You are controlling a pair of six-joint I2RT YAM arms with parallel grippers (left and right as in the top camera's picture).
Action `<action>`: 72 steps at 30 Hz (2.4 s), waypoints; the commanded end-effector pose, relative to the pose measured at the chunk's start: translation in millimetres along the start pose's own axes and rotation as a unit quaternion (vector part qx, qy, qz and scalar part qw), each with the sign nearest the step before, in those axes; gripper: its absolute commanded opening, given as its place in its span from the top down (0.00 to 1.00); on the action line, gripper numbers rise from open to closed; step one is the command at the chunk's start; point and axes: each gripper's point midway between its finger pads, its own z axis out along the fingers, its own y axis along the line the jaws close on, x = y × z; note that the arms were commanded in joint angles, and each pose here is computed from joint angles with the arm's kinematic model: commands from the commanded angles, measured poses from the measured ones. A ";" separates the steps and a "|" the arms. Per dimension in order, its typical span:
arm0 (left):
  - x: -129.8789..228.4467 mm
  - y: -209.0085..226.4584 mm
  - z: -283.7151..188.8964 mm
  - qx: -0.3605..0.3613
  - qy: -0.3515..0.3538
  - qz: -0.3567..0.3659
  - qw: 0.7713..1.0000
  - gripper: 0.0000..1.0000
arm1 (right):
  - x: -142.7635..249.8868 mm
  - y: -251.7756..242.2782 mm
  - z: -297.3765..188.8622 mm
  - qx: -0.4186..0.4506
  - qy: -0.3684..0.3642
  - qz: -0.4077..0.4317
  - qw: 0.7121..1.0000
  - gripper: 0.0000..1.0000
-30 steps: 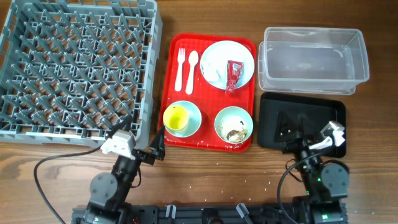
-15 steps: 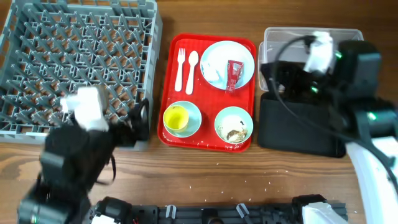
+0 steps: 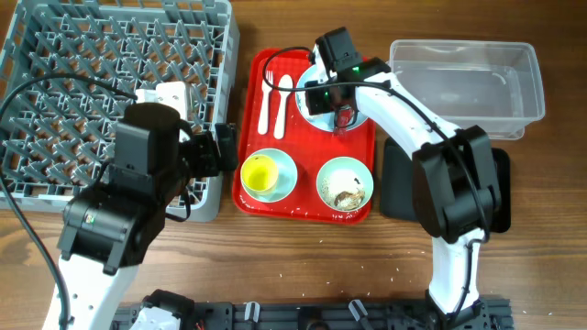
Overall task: Sort waste into correct bins and load items into the dishwasher rack
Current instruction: 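Grasp the red sauce packet on the blue plate with the right gripper, then drop the red packet into the clear plastic bin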
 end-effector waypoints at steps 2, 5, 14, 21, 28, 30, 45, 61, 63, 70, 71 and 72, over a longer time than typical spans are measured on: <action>-2.9 0.8 7.3 -0.008 0.006 -0.003 1.000 0.00 | 17.7 0.6 18.2 -0.014 0.032 0.002 0.999 0.62; -1.5 1.1 11.4 -0.011 0.012 -0.002 1.000 0.00 | 21.3 3.7 18.4 -0.024 0.040 0.005 0.999 0.96; -1.4 1.2 11.4 -0.011 0.012 -0.003 1.000 0.00 | -49.1 -71.5 -158.1 0.035 -0.136 0.110 0.984 0.96; -1.5 1.2 11.4 -0.011 0.012 -0.003 1.000 0.00 | -8.5 -168.6 -162.3 0.115 -0.069 0.159 0.978 0.43; -1.4 1.1 11.4 -0.011 0.012 -0.002 1.000 0.00 | -4.2 -44.1 -136.6 0.049 -0.043 0.088 0.994 0.32; -1.5 1.1 11.4 -0.011 0.012 -0.002 1.000 0.00 | 3.0 -37.9 -106.3 0.111 -0.034 0.120 0.986 0.32; -1.4 1.2 11.4 -0.011 0.012 -0.003 1.000 0.00 | 5.0 -47.9 -57.7 0.086 -0.005 0.152 0.985 0.96; -1.4 1.1 11.4 -0.011 0.012 -0.002 1.000 0.00 | 12.2 -73.0 -215.9 0.037 -0.067 0.133 0.988 0.42; -1.5 1.2 11.4 -0.011 0.012 -0.003 1.000 0.00 | 56.4 -16.9 -210.6 0.032 0.006 0.137 0.990 0.41; -1.5 1.2 11.4 -0.011 0.012 -0.003 1.000 0.00 | 158.2 54.3 -107.3 0.071 0.059 0.145 0.985 0.60; -1.5 1.2 11.4 -0.011 0.012 -0.003 1.000 0.00 | 157.8 57.3 -97.8 0.064 0.046 0.139 0.987 0.61; -1.4 1.1 11.4 -0.011 0.012 -0.002 1.000 0.00 | 158.2 58.7 -91.2 0.058 0.041 0.138 0.988 0.61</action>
